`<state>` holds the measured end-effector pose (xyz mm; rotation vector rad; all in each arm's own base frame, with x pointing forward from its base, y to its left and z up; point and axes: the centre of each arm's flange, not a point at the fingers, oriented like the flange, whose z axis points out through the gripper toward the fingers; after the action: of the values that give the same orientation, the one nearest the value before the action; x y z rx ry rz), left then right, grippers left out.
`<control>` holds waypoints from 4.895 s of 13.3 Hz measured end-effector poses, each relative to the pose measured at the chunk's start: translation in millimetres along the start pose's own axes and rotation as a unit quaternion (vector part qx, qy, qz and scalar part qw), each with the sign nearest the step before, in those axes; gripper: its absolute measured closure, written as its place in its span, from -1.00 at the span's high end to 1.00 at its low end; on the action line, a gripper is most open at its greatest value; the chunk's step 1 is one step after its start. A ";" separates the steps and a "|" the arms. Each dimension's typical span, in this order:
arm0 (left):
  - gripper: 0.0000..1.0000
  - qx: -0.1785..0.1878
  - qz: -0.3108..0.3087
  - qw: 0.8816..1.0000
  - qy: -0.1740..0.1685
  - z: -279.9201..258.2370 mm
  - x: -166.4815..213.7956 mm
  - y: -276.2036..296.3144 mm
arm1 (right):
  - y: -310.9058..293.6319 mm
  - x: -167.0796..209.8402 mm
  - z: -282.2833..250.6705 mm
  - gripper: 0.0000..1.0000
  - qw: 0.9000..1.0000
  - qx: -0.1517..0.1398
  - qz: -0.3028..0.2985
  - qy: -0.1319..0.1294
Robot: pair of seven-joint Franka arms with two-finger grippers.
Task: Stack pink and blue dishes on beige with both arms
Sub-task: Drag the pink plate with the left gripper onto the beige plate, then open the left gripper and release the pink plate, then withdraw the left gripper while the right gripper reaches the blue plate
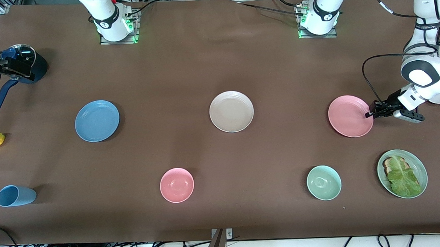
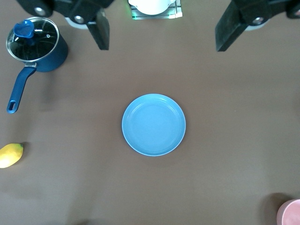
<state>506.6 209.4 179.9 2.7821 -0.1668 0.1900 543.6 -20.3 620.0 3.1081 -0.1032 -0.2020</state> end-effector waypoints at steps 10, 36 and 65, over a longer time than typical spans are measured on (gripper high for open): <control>-0.92 -0.008 0.023 1.000 0.013 -2.9 26.3 25.4 | 0.0 0.0 0.0 1.00 1.000 0.000 0.000 0.000; -0.92 -0.017 -0.109 0.993 -0.046 115.8 49.5 474.8 | -0.1 0.0 0.0 1.00 1.000 0.000 0.000 0.000; -0.14 0.043 -0.098 0.990 -0.090 56.8 78.8 470.3 | 3.9 18.8 32.4 1.00 0.999 -0.023 0.001 -0.035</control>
<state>525.4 -256.5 295.0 2.8775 0.0728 -0.1046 557.7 -26.1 585.7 3.0557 -0.1029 -0.3095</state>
